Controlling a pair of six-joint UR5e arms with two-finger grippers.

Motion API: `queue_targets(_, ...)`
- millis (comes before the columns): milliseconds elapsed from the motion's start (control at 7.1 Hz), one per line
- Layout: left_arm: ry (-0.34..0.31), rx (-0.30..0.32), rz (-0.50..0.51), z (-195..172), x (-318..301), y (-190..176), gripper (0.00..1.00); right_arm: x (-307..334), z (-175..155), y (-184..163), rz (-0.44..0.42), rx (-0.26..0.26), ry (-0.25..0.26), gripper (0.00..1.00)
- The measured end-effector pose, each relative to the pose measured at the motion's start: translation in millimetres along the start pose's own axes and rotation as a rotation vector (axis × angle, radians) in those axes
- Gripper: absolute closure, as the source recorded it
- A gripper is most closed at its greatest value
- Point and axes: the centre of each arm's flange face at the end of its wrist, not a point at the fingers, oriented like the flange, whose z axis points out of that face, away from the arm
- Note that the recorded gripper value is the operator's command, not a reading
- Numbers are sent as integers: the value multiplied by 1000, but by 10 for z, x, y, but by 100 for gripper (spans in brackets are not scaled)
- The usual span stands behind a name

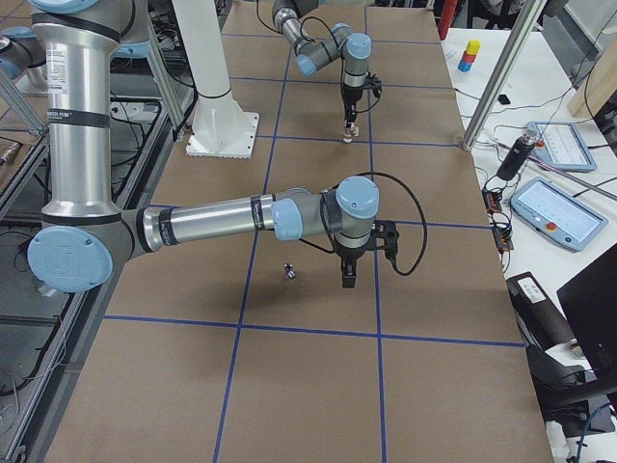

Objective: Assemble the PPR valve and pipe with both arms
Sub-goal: 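Set the valve upright at the center and open the left gripper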

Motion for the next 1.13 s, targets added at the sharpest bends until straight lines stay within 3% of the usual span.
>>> queue_targets(282, 0, -1, -1, 7, -8, 0, 43, -7, 4, -2, -1, -1, 0, 0)
queue_targets(423, 1, -1, -1, 6, -9, 1, 4, -8, 5, -2, -2, -1, 0, 0)
queue_targets(1127, 18, 4, 6, -111, -46, 49, 1, -17, -3, -6, -3, 1, -1, 0)
